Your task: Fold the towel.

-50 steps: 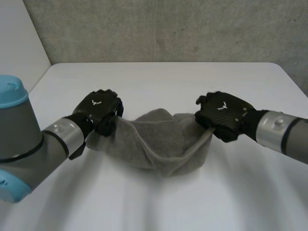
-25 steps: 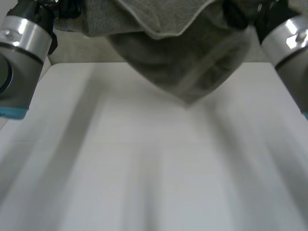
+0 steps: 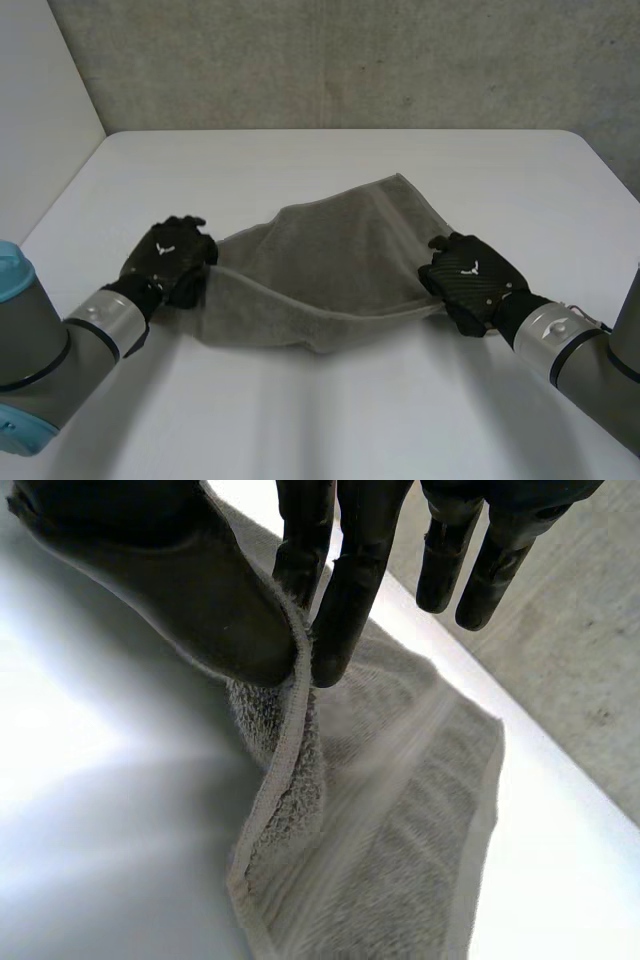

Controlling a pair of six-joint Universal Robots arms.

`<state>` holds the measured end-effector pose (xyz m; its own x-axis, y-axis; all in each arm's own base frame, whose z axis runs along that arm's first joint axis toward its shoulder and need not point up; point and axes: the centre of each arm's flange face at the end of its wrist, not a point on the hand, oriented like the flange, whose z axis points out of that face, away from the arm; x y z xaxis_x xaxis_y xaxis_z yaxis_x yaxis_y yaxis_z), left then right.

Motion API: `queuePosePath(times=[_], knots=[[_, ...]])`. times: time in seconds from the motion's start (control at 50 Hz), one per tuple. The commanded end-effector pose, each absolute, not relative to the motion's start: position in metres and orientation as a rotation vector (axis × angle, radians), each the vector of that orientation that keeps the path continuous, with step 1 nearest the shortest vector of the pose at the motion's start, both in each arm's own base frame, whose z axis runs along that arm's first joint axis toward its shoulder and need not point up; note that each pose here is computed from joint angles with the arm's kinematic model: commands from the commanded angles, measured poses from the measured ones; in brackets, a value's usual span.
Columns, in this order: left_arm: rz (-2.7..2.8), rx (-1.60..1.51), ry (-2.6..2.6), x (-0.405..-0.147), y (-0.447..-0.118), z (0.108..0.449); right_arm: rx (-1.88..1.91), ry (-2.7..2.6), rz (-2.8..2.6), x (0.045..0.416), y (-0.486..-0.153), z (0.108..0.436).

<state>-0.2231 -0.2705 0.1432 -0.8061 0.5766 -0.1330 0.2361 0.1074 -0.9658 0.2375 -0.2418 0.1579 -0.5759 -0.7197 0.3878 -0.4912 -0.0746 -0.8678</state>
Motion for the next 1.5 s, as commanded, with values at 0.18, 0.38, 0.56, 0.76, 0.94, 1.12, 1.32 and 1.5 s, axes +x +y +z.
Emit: queuePosePath(times=[0.18, 0.38, 0.56, 0.76, 0.94, 1.12, 1.32, 1.5], knots=[[1.703, -0.848, -2.148, -0.225, -0.264, 0.135, -1.327, 2.003, -1.671, 0.241, -0.239, 0.150], [1.690, -0.859, -2.141, -0.225, -0.251, 0.145, -1.327, 2.016, -1.662, 0.240, -0.239, 0.148], [1.676, -0.889, -2.121, -0.230, -0.245, 0.145, -1.327, 2.020, -1.665, 0.240, -0.239, 0.148], [1.613, -0.888, -2.161, -0.228, -0.236, 0.148, -1.324, 2.048, -1.642, 0.236, -0.239, 0.150], [1.596, -0.875, -2.196, -0.224, -0.233, 0.152, -1.295, 2.096, -1.666, 0.230, -0.247, 0.150], [1.674, -0.841, -2.179, -0.214, -0.234, 0.178, -1.207, 2.137, -1.669, 0.232, -0.260, 0.137], [1.802, -0.792, -2.142, -0.203, -0.235, 0.204, -0.988, 2.162, -1.554, 0.244, -0.259, 0.128], [1.898, -0.706, -2.178, -0.180, -0.254, 0.216, -0.956, 2.172, -1.592, 0.251, -0.261, 0.119]])
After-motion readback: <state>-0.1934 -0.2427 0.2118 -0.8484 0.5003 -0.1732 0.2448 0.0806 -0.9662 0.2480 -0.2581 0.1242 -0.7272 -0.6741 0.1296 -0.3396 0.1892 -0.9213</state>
